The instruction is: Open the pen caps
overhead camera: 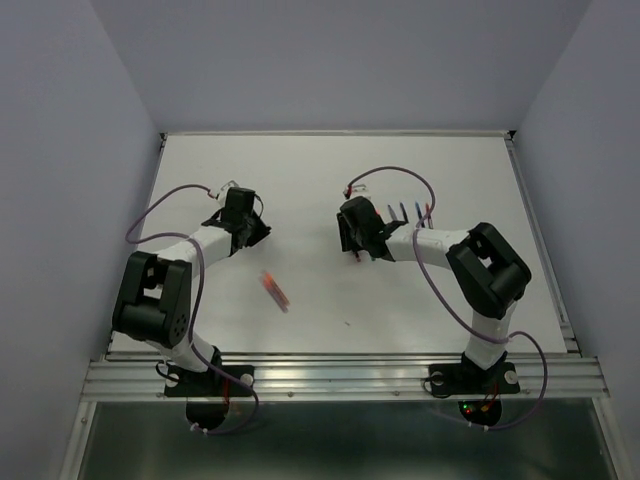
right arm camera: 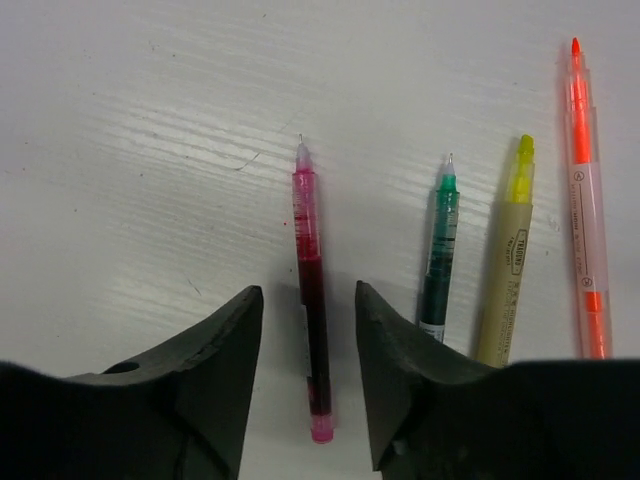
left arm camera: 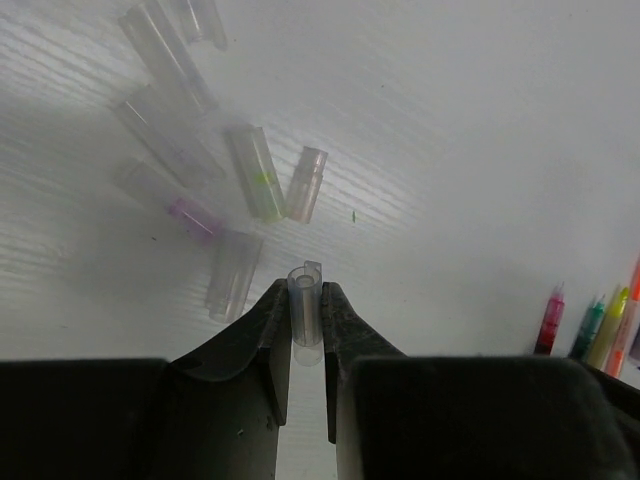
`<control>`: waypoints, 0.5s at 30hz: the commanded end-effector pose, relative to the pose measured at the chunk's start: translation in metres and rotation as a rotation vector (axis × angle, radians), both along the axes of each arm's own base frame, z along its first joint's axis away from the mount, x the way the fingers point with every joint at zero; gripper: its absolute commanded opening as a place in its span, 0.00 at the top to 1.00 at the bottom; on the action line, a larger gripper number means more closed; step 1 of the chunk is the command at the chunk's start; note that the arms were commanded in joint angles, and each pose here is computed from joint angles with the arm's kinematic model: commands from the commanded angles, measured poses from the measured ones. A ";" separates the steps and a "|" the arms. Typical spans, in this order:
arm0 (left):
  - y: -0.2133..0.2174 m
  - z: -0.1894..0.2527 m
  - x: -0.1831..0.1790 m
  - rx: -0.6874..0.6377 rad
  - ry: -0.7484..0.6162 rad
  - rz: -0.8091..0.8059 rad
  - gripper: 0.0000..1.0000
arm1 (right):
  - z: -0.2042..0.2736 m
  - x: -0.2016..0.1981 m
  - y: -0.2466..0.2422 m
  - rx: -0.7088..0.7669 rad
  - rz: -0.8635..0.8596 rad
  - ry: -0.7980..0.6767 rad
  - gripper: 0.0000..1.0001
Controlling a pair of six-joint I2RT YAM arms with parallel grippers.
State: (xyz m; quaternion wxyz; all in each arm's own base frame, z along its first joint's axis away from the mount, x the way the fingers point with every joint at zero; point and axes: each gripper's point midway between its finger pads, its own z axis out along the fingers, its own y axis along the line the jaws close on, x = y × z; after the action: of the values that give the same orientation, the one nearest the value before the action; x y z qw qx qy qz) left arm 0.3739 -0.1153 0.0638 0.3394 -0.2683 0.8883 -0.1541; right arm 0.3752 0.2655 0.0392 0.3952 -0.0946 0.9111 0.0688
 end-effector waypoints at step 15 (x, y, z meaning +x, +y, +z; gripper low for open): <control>-0.007 -0.015 0.002 0.146 0.094 0.008 0.75 | 0.125 0.000 0.022 0.197 0.119 -0.176 0.00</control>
State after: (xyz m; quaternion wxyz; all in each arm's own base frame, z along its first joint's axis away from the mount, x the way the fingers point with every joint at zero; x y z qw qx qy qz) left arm 0.3658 -0.1265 0.0376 0.3018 -0.2474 0.9158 -0.0946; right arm 0.3714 0.2792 0.1228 0.4421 -0.1105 0.8797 0.1362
